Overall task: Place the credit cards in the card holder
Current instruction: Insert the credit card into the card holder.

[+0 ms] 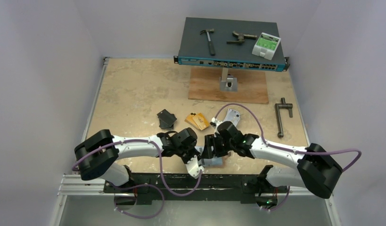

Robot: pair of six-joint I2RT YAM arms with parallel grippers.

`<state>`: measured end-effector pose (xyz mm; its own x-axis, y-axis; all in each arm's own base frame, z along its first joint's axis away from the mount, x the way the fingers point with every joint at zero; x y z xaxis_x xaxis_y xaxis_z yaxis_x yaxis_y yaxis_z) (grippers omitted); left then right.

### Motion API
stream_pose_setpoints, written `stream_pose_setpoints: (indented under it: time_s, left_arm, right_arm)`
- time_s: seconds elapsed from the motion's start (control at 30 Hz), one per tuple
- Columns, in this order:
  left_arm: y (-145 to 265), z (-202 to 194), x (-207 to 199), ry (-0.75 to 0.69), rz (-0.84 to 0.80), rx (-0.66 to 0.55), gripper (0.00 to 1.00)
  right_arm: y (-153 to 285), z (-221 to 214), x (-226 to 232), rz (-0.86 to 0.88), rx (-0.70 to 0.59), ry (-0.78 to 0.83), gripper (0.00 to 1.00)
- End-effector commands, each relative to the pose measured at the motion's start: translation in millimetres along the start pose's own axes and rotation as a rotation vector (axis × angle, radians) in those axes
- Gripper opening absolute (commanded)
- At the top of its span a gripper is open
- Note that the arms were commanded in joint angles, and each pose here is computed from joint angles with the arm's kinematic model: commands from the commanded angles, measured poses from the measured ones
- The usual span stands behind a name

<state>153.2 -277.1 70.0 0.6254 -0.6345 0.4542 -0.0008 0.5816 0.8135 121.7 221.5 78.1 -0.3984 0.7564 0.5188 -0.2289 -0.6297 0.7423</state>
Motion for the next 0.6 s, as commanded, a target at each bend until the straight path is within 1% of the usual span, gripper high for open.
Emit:
stream_pose_setpoints:
  time_s: [0.0, 0.37, 0.47, 0.57]
  left_arm:
    - [3.1, 6.1, 5.8, -0.007, 0.039, -0.026, 0.18]
    - [2.5, 6.7, 4.4, 0.001, 0.050, -0.038, 0.18]
    - [3.0, 7.2, 4.2, 0.005, 0.055, -0.042, 0.17]
    - [3.3, 7.1, 3.9, 0.004, 0.061, -0.043, 0.17]
  right_arm:
    - [-1.2, 19.4, 16.5, 0.044, -0.057, 0.059, 0.59]
    - [-12.6, 18.2, 20.0, 0.096, -0.035, 0.085, 0.59]
    - [-14.5, 19.4, 27.3, 0.162, -0.043, 0.094, 0.59]
    - [-16.3, 20.5, 29.8, 0.187, -0.046, 0.102, 0.59]
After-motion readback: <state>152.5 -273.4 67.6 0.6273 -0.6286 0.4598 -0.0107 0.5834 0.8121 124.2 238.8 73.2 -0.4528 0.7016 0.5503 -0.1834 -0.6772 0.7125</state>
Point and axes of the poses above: each gripper's point midway between its finger pads, its own y axis back along the fingers, its own x axis along the line the jaws close on, z = x × y, the point moved 5 cm from there along y, back along the fingers, and after that the axes turned 5 degrees about y, right-handed, at the moved point
